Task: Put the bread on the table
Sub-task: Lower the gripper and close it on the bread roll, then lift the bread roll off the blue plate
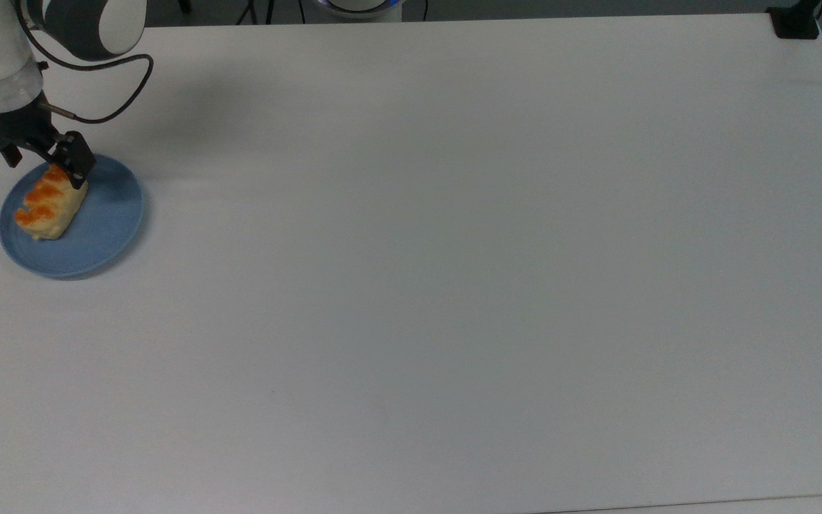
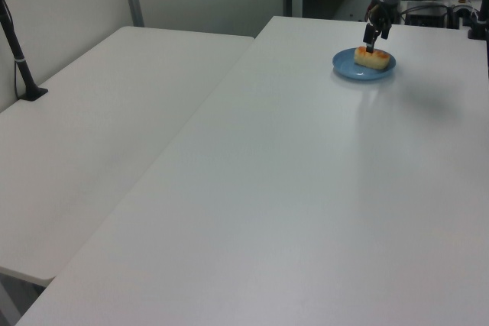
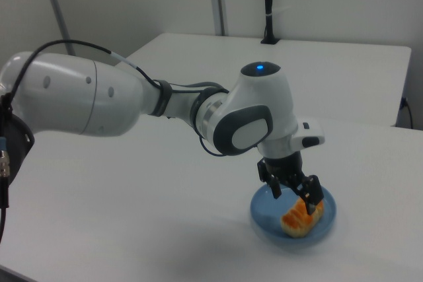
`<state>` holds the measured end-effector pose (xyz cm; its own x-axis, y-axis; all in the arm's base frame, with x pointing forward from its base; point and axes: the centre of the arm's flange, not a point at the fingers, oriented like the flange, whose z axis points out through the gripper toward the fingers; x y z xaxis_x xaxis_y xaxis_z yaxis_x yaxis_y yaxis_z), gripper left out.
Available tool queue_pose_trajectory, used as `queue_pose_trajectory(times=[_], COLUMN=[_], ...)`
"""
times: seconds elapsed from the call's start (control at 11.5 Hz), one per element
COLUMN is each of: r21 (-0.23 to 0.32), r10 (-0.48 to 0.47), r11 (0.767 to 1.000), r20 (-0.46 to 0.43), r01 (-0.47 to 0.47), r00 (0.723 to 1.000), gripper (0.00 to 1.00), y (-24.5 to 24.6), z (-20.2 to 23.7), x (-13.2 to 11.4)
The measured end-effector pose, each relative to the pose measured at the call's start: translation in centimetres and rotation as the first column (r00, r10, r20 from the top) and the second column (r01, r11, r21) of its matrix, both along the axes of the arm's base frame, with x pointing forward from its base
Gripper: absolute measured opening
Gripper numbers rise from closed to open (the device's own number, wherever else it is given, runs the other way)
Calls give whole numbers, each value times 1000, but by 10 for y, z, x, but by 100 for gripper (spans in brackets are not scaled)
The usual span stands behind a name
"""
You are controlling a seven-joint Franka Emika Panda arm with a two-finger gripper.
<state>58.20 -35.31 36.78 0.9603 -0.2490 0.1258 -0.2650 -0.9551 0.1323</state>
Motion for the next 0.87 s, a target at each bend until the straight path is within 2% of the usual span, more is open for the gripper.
queue_pose_trajectory(times=[0.35,0.52,0.61,0.78,0.87], r21=[5,2,3,-2,-9], r10=[2,6,6,6,8], r11=[1000,1000,1000,1000,1000], r20=[-31,-39,-42,-33,-13], r01=[-2,-6,-6,-6,-8], r00=[1000,999,999,999,1000], gripper=[100,94,85,50,39], y=[-2,-2,-3,-4,-3], z=[-28,-47,-50,-45,-32], x=[1,3,3,4,6])
